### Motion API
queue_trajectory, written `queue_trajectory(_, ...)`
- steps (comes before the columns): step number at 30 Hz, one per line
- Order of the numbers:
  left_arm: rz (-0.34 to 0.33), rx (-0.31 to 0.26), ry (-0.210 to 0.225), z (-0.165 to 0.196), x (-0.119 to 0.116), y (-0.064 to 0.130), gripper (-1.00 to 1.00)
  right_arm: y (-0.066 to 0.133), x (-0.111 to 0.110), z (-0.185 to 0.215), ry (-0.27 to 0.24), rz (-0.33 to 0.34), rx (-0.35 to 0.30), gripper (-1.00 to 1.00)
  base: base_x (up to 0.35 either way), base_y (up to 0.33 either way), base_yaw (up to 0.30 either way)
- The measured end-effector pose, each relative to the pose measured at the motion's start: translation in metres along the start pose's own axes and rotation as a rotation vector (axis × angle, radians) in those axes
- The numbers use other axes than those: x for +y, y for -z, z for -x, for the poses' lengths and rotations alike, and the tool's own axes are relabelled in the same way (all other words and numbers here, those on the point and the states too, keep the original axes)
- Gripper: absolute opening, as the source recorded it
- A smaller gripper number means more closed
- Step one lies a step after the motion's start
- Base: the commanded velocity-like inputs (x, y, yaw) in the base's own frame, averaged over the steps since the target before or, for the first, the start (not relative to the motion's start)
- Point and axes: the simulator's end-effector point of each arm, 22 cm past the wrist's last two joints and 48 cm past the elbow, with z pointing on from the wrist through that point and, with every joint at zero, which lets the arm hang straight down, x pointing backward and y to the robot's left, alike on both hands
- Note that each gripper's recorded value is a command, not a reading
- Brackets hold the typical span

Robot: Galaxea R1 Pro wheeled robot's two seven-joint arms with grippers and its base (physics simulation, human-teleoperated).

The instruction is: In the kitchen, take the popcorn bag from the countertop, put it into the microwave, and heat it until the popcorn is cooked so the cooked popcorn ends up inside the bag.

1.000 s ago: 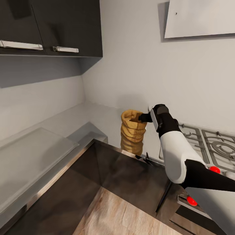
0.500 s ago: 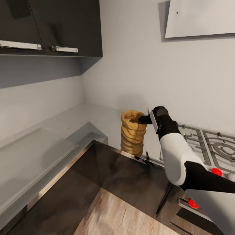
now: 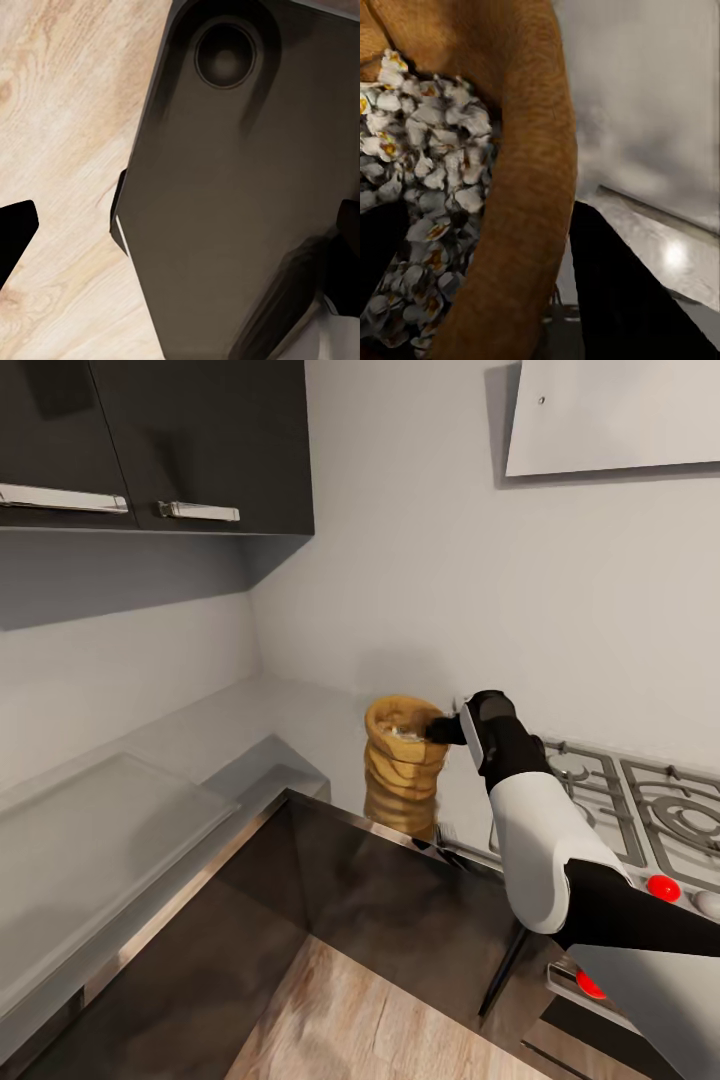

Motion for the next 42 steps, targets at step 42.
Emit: queue_trajectory(42, -0.002, 0.002, -0.003, 0.000, -0.002, 0.000, 1.00, 0.039, -0.023, 0.034, -0.040, -0.042, -0.039, -1.00, -0.081, 0.000, 0.000)
